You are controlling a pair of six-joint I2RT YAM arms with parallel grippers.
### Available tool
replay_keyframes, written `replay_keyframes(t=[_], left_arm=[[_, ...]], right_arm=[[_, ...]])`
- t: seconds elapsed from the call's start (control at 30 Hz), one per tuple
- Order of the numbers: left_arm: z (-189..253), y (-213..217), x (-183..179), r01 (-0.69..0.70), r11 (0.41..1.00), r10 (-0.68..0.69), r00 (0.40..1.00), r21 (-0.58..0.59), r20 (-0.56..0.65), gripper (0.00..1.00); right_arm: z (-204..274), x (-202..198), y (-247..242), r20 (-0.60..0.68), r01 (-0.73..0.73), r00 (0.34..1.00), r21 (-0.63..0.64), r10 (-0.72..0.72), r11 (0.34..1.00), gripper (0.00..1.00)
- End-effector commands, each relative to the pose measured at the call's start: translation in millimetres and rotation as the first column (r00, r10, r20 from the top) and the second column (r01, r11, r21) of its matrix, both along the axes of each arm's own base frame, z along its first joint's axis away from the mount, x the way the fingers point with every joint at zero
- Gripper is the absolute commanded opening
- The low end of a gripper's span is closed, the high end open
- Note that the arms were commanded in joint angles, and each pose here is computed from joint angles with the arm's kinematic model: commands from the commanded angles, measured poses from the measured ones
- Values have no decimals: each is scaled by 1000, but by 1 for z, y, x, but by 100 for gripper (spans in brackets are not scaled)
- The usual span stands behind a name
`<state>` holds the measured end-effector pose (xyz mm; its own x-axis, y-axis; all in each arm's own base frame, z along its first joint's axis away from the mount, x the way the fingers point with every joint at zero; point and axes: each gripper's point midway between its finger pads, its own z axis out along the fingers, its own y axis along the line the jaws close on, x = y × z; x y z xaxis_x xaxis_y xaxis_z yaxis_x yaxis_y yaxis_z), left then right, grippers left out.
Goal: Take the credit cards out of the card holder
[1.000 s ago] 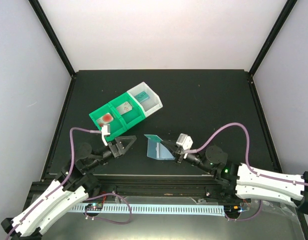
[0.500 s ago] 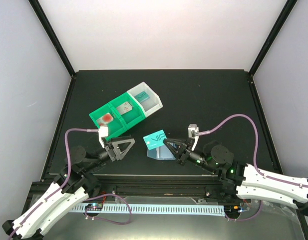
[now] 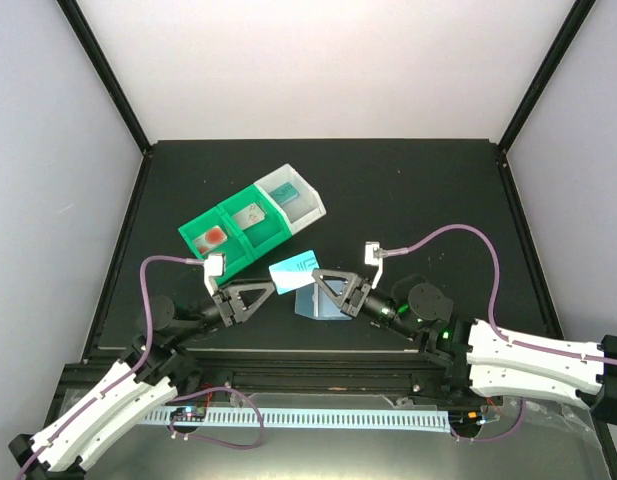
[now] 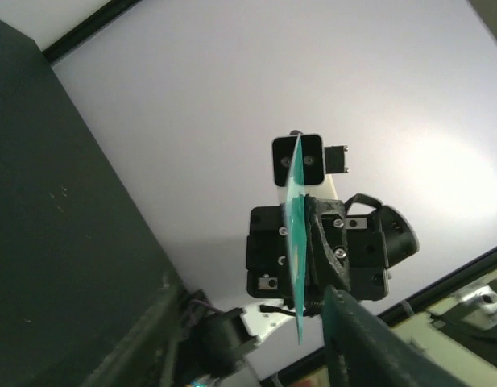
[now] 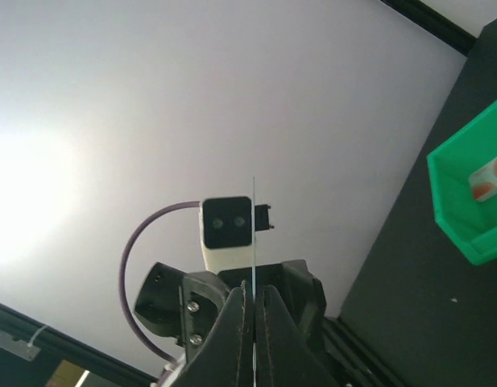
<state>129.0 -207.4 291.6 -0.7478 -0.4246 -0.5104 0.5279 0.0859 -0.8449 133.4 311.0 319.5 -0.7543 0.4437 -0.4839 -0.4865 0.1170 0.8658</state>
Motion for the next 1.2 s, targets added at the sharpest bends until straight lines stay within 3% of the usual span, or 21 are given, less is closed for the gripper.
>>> replay_keyframes(t=[0.0, 0.17, 0.43, 0.63, 0.83, 0.9, 1.07, 1.17], left_arm=[[18, -1, -10, 62, 995, -59, 997, -75, 41, 43], [20, 1, -10, 55, 994, -52, 998, -90, 36, 26], [16, -1, -8, 58, 994, -57, 998, -92, 16, 27], [15, -4, -6, 63, 993, -63, 998, -104, 5, 2], [8, -3, -1, 39, 995, -40, 999, -90, -12, 2], [8, -2, 0, 27, 996, -28, 1000, -84, -12, 2], [-3, 3, 11, -50, 998, 49, 997, -28, -58, 2], [-16, 7, 22, -113, 993, 115, 990, 28, -86, 2]], right_arm=[[28, -2, 0, -29, -16, 999, 124, 19, 992, 1], [20, 1, 3, -67, -13, 998, 132, 22, 991, 1], [12, 0, 8, -84, -24, 996, 116, 34, 993, 1], [5, 2, 7, -96, -12, 995, 97, 21, 995, 1], [-3, 1, 8, -100, -21, 995, 66, 28, 998, 2], [-7, 1, 6, -98, -16, 995, 52, 21, 999, 8], [-26, 2, -6, -66, 23, 998, -48, -26, 999, 45], [-40, 2, -13, -16, 43, 999, -149, -46, 988, 61]])
